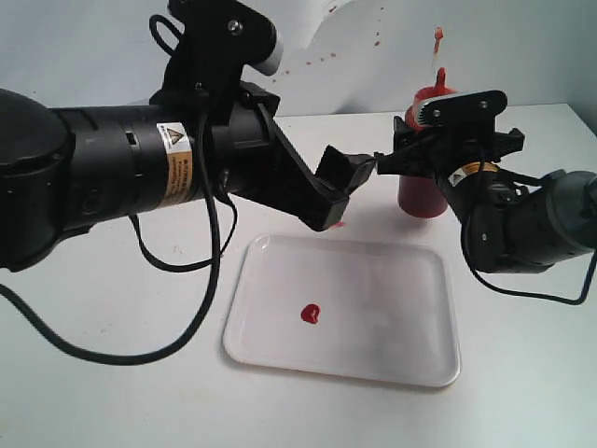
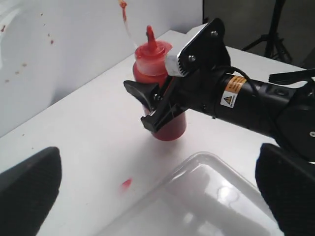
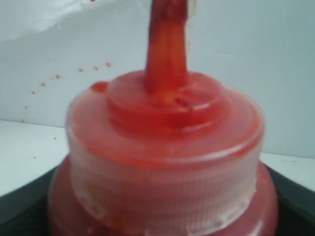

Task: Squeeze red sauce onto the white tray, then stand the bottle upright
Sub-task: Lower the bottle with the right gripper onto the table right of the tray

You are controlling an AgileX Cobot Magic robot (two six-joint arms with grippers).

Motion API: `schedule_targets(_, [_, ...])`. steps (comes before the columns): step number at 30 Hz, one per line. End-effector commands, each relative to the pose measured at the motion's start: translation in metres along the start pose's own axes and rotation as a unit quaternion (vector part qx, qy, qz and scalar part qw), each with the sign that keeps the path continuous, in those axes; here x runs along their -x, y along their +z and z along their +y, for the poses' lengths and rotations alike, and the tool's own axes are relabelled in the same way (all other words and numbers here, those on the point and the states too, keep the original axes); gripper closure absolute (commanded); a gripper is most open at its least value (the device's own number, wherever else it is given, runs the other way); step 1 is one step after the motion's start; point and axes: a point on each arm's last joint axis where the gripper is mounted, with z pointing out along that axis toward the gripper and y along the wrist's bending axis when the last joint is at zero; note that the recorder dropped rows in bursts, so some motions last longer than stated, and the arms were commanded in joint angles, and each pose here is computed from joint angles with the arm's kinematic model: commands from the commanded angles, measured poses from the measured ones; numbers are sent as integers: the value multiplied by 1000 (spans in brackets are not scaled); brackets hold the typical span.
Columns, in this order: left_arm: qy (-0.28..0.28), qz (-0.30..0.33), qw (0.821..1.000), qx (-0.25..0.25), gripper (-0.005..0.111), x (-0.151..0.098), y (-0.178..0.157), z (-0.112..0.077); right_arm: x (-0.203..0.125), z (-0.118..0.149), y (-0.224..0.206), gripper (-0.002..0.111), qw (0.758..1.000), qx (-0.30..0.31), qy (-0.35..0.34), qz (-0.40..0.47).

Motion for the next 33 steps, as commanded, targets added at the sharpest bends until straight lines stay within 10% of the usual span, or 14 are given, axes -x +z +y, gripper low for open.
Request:
schedule_targets(1, [16, 14, 999, 37, 3, -8, 12, 4, 6, -10, 6, 108, 998, -59, 3, -37])
schedule_targets(14, [20, 34, 995, 87, 3, -19, 25, 12, -4, -13, 9, 105, 999, -34, 26, 4])
schedule_targets(18, [20, 34, 995, 87, 3, -19, 25, 12, -7, -12, 9, 66, 999, -29, 27, 20])
schedule_targets(21, [20, 34, 995, 87, 3, -19, 25, 12, -4, -13, 9, 5, 999, -33, 27, 6])
schedule_targets(33, [20, 34, 995, 87, 3, -19, 25, 12, 87, 10, -19, 3, 994, 16, 52, -93])
